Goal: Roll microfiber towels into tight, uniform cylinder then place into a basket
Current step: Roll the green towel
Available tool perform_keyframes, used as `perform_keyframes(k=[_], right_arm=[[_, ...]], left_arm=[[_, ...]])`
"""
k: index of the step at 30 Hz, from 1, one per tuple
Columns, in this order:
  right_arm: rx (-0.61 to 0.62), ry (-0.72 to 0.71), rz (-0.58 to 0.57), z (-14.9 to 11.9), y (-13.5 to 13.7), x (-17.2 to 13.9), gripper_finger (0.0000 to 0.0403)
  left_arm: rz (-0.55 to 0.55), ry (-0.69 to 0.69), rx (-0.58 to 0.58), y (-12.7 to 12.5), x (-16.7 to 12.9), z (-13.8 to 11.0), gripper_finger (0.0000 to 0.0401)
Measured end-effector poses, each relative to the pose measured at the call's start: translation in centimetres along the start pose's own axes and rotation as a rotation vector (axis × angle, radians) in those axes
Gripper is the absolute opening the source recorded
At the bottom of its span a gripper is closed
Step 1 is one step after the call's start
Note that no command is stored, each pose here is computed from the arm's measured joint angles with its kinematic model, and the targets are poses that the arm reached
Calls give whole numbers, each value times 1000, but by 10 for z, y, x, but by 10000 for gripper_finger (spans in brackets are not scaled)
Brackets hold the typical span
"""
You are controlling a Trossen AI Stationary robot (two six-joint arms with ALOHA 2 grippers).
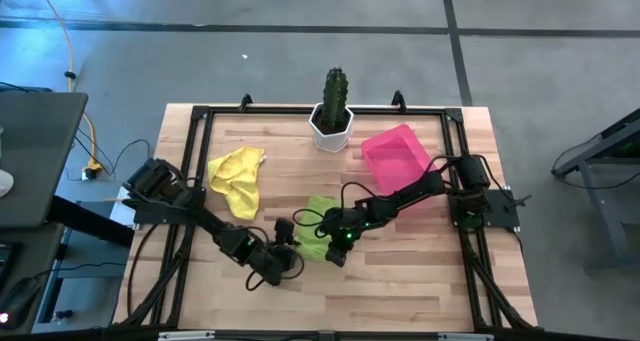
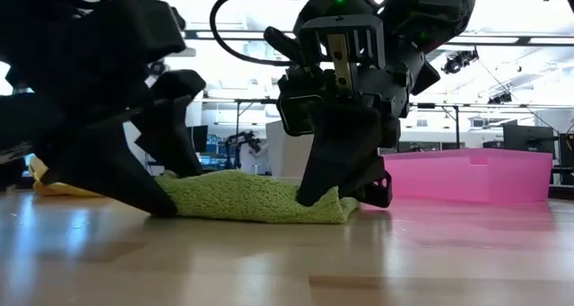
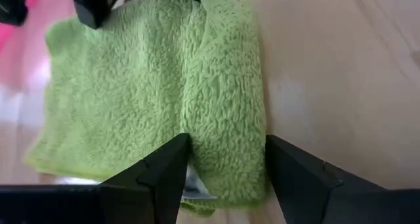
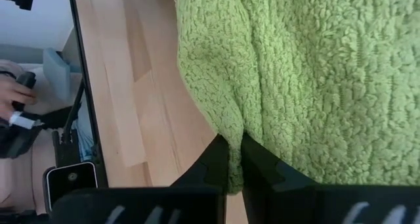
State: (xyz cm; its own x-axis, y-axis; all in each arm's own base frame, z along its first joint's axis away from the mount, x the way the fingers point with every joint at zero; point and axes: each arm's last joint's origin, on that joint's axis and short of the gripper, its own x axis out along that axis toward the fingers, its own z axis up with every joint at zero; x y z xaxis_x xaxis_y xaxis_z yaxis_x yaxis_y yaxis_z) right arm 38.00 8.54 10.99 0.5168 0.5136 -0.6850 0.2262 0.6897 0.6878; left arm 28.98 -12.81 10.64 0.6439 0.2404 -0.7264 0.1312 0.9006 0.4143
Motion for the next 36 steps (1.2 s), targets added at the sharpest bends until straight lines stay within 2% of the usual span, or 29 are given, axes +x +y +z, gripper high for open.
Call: perform_keyframes(k=[3, 6, 11, 15, 21, 25, 31, 33, 36], right_arm=[[0, 0, -1, 0, 0, 0, 10], [-26, 0, -1, 0, 0, 0, 10], [-106, -5, -6, 0, 0, 0, 19], [-162, -15, -5, 1, 0, 0, 56], [-298, 8, 46, 1, 7, -7, 106], [-496, -46, 67, 2, 25, -21, 109], [-991, -154, -108, -25, 59, -17, 110], [-1087, -168, -182, -37, 67, -11, 110], [-1152, -188, -284, -53, 75, -3, 110]], left_arm=[[-46, 16, -86, 3, 2, -1, 188], [-89, 36, -167, 5, 3, -2, 163], [-198, 68, -272, 4, 4, -3, 83], [-314, 84, -370, 2, 4, 0, 17], [-385, 129, -536, 8, 7, 0, 21], [-427, 158, -616, 14, 11, -1, 14], [-483, 198, -728, 28, 17, -2, 8], [-494, 204, -746, 31, 18, -2, 8], [-518, 211, -769, 35, 20, -3, 8]])
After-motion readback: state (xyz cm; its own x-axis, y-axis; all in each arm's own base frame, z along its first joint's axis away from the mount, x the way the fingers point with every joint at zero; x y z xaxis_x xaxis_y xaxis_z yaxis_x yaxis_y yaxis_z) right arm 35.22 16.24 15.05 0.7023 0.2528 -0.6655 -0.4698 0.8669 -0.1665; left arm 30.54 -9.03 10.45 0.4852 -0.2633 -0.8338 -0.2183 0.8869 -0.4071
